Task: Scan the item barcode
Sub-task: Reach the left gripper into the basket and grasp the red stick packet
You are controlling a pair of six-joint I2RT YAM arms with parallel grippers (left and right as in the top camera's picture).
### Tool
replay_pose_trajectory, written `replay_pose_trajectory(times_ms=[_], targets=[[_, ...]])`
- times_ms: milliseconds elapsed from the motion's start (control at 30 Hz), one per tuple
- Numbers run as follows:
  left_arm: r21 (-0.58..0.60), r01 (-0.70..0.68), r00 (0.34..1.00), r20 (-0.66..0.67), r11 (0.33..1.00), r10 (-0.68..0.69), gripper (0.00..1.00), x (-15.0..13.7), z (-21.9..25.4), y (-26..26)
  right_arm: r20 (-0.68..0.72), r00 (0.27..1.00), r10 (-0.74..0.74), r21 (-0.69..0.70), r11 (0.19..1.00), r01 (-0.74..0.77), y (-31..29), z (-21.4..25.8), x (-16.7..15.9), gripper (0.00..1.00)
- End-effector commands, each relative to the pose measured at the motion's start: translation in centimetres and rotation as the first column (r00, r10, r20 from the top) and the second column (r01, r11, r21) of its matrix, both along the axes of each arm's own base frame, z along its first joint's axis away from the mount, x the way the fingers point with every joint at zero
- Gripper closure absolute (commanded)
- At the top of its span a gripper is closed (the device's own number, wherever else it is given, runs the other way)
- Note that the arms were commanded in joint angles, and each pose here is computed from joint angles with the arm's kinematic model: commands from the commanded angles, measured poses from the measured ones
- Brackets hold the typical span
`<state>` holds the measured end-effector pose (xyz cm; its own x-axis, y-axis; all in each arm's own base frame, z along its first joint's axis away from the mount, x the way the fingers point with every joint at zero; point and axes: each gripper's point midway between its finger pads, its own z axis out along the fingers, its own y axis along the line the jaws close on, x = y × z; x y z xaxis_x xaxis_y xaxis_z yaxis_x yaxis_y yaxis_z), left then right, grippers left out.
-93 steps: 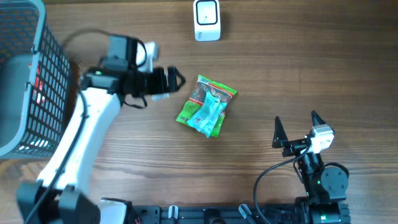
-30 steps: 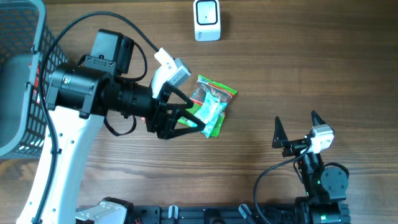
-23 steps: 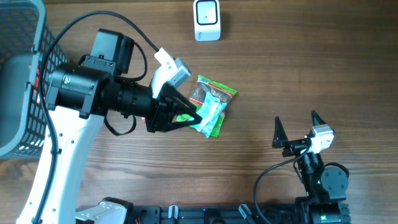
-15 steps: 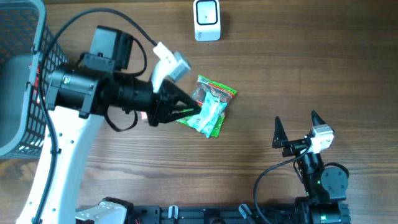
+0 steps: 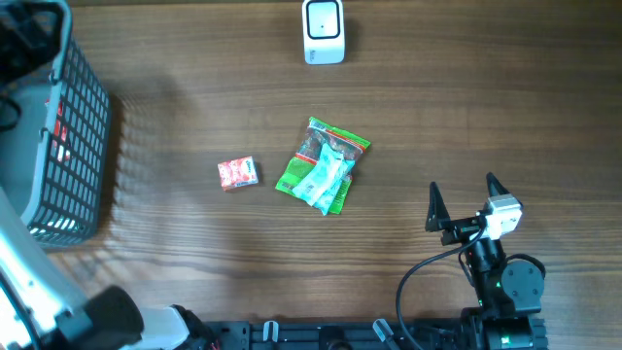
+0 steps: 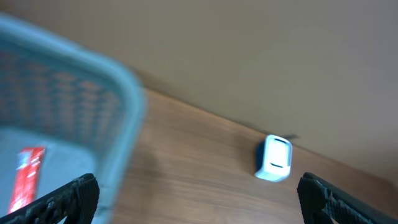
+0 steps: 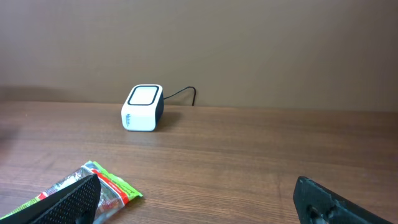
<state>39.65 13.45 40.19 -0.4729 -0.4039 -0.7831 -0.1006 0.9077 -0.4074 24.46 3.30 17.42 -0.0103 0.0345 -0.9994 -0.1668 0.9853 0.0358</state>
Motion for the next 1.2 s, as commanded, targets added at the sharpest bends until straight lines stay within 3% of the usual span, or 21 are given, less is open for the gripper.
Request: replay_pose_trajectory(times_ms=[0, 100, 267, 333, 400, 600, 667, 767, 800, 833, 867, 900, 967, 1000, 1033, 1100, 1167], targets=[[-0.012, -0.252, 0.956, -0.159, 0.968, 0.247, 0.00, 0.1, -5.5, 8.1, 0.013, 1.000, -0.009, -0.008, 1.000, 0.009, -0.2, 0.2, 0.0, 0.00], [0.047, -0.381, 0.865, -0.335, 0.924, 0.374, 0.00, -0.3, -11.8, 12.6, 0.013, 1.000, -0.009, -0.008, 1.000, 0.009, -0.2, 0.2, 0.0, 0.00], [0.040, -0.404, 0.757, -0.545, 0.914, 0.359, 0.01, 1.4, -23.5, 15.5, 0.013, 1.000, -0.009, -0.008, 1.000, 0.009, -0.2, 0.2, 0.0, 0.00], [0.054, -0.408, 0.715, -0.602, 0.911, 0.356, 0.22, 1.6, -27.3, 16.4, 0.013, 1.000, -0.009, -0.008, 1.000, 0.009, -0.2, 0.2, 0.0, 0.00], [0.048, -0.410, 0.675, -0.656, 0.911, 0.338, 0.29, 1.8, -31.6, 16.9, 0.013, 1.000, -0.009, -0.008, 1.000, 0.009, -0.2, 0.2, 0.0, 0.00], [0.022, -0.407, 0.618, -0.730, 0.913, 0.293, 0.27, 2.0, -39.0, 17.0, 0.013, 1.000, -0.009, -0.008, 1.000, 0.009, -0.2, 0.2, 0.0, 0.00], [0.016, -0.406, 0.597, -0.753, 0.914, 0.278, 0.40, 1.6, -40.6, 16.7, 0.013, 1.000, -0.009, -0.008, 1.000, 0.009, -0.2, 0.2, 0.0, 0.00], [-0.006, -0.406, 0.548, -0.802, 0.914, 0.239, 0.92, 0.3, -43.6, 15.6, 0.013, 1.000, -0.009, -0.008, 1.000, 0.009, -0.2, 0.2, 0.0, 0.00], [-0.008, -0.406, 0.544, -0.805, 0.914, 0.235, 0.96, 0.2, -43.5, 15.5, 0.013, 1.000, -0.009, -0.008, 1.000, 0.009, -0.2, 0.2, 0.0, 0.00], [-0.011, -0.406, 0.537, -0.811, 0.914, 0.229, 0.93, -0.1, -43.5, 15.4, 0.013, 1.000, -0.009, -0.008, 1.000, 0.009, -0.2, 0.2, 0.0, 0.00], [-0.012, -0.403, 0.533, -0.816, 0.915, 0.224, 0.65, -0.2, -43.5, 15.2, 0.013, 1.000, -0.009, -0.008, 1.000, 0.009, -0.2, 0.2, 0.0, 0.00], [-0.010, -0.377, 0.539, -0.816, 0.926, 0.210, 0.67, -0.2, -43.5, 15.1, 0.013, 1.000, -0.009, -0.008, 1.000, 0.009, -0.2, 0.2, 0.0, 0.00], [0.023, -0.330, 0.524, -0.827, 0.944, 0.203, 0.96, -0.7, -43.3, 15.0, 0.013, 1.000, -0.009, -0.008, 1.000, 0.009, -0.2, 0.2, 0.0, 0.00], [0.055, -0.332, 0.528, -0.816, 0.942, 0.234, 0.96, -0.7, -41.4, 15.5, 0.013, 1.000, -0.009, -0.008, 1.000, 0.009, -0.2, 0.2, 0.0, 0.00], [0.068, -0.340, 0.552, -0.793, 0.938, 0.257, 0.96, -0.2, -39.0, 15.8, 0.013, 1.000, -0.009, -0.008, 1.000, 0.009, -0.2, 0.2, 0.0, 0.00], [0.089, -0.479, 0.650, -0.632, 0.873, 0.421, 0.96, 0.4, -26.3, 16.3, 0.013, 1.000, -0.009, -0.008, 1.000, 0.009, -0.2, 0.2, 0.0, 0.00], [0.029, -0.502, 0.734, -0.515, 0.865, 0.443, 0.96, -2.1, -15.7, 12.0, 0.013, 1.000, -0.009, -0.008, 1.000, 0.009, -0.2, 0.2, 0.0, 0.00]])
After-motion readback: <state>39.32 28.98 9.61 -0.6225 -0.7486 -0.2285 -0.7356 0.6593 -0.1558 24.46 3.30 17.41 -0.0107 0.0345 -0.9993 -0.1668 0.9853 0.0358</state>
